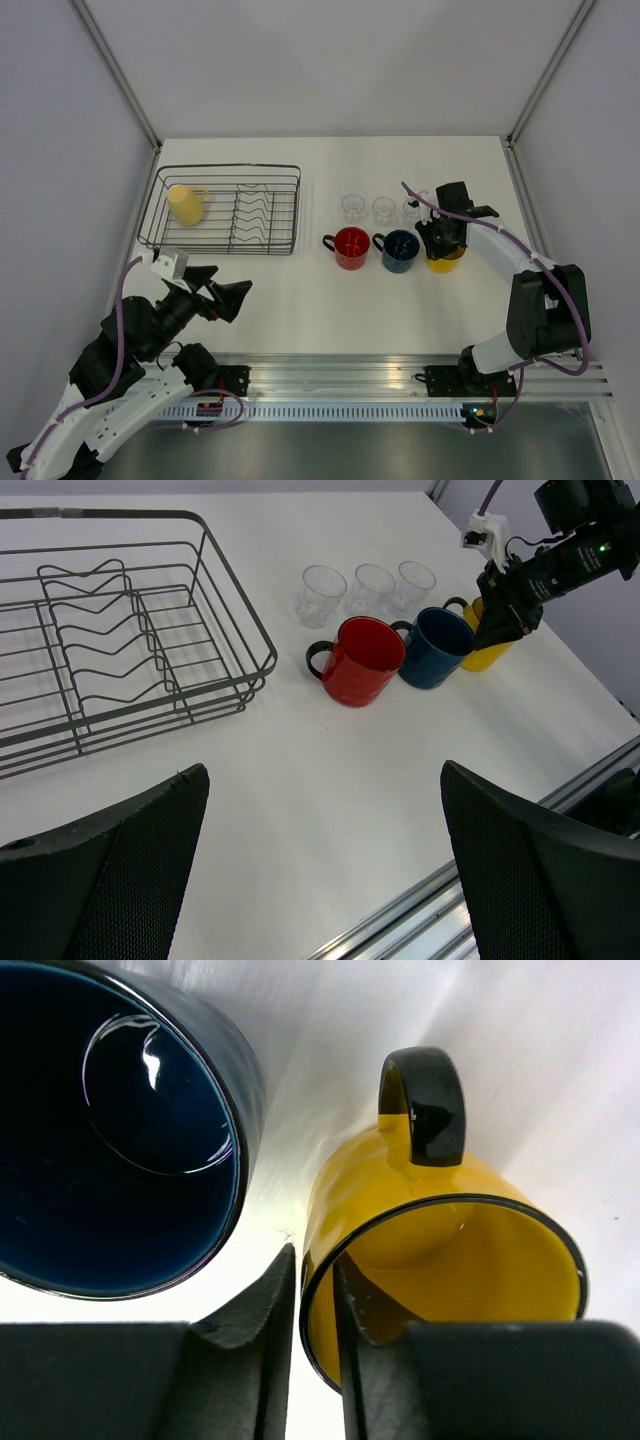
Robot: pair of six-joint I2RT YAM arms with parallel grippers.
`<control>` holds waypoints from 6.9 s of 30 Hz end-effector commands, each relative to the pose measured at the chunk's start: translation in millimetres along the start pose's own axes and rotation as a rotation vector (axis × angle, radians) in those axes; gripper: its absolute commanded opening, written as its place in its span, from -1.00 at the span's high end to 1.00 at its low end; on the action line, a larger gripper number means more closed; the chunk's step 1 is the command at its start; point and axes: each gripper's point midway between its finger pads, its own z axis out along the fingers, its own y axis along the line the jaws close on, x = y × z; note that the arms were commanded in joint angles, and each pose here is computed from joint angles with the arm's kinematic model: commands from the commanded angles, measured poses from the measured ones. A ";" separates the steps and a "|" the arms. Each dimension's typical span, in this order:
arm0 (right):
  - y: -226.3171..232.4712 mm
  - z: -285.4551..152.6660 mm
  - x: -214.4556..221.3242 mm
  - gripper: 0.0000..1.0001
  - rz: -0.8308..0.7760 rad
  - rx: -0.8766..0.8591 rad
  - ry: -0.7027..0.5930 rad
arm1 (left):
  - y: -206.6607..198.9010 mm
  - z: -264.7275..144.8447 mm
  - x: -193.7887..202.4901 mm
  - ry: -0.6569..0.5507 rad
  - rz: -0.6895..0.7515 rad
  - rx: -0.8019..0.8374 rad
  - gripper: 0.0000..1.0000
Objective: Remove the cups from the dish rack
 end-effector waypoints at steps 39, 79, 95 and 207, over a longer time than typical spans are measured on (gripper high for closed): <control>79.1 -202.4 -134.8 -0.96 0.479 -0.448 -0.946 | 175.4 118.1 -85.5 0.108 -0.169 -0.876 -0.99; 88.2 -184.8 -104.6 -0.96 0.368 -0.421 -0.902 | 382.4 169.9 39.0 0.600 0.040 -0.733 -0.99; 92.2 -181.6 -102.2 -0.96 0.352 -0.441 -0.895 | 396.2 190.4 51.9 0.621 0.020 -0.697 -0.91; 187.4 -267.9 -112.2 1.00 -0.104 -0.687 -1.249 | -147.1 202.2 -49.3 0.108 -1.019 0.585 -0.99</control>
